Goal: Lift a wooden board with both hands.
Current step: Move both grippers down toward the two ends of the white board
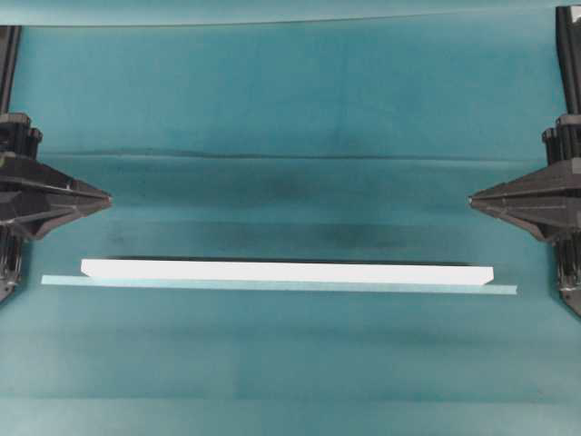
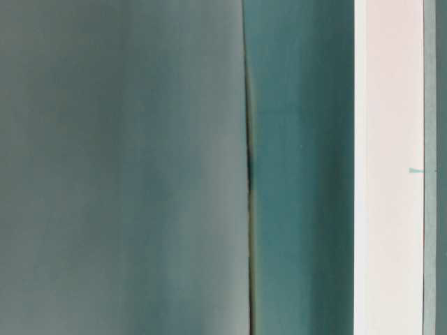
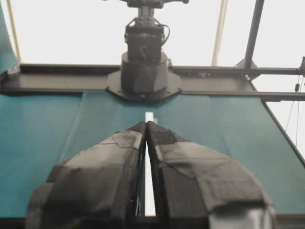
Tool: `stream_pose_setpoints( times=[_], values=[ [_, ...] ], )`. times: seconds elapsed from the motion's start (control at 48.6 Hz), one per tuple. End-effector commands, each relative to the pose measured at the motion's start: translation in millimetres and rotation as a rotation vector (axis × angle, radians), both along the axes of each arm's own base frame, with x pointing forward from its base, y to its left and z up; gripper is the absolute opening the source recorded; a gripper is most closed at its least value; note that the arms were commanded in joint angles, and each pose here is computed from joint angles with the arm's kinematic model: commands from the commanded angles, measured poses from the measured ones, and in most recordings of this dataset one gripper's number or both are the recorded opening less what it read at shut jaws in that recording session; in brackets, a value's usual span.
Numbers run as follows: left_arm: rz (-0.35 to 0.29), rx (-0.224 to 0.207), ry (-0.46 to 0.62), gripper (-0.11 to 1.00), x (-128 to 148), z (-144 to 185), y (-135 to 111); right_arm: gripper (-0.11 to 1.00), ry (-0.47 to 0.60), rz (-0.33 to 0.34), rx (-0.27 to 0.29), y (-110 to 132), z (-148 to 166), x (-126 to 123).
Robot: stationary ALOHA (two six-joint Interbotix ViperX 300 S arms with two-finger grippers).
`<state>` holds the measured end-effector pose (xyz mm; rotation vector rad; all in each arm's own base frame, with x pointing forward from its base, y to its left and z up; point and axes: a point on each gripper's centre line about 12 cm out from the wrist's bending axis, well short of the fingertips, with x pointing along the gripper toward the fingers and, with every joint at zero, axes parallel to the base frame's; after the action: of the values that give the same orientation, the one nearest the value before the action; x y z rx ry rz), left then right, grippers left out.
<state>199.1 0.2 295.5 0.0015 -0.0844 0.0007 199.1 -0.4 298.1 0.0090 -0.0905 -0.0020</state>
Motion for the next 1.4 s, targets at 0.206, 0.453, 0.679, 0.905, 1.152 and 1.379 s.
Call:
stream_pose_setpoints(
  times=[0.206,0.453,0.679,0.905,1.152,1.379],
  values=[
    [-0.011,-0.108,0.097,-0.01,36,0,-1,0.02,0.215,-0.039,0.233,-6,-17,21],
    [-0.003,-0.118,0.184,-0.01,45,11,-1,0.02,0.371,-0.035,0.258,-4,-15,35],
    [0.012,-0.116,0.372,-0.01,54,12,0,0.02,0.670,-0.071,0.330,-8,-16,47],
    [0.027,-0.110,0.576,-0.01,67,-4,0,0.02,0.888,-0.084,0.339,-8,-36,65],
    [0.033,-0.095,0.801,-0.01,79,-28,-1,0.02,1.098,-0.088,0.306,-9,-53,87],
    [0.037,-0.090,0.904,-0.01,89,-37,-2,0.02,1.226,-0.093,0.224,-14,-60,99]
  ],
)
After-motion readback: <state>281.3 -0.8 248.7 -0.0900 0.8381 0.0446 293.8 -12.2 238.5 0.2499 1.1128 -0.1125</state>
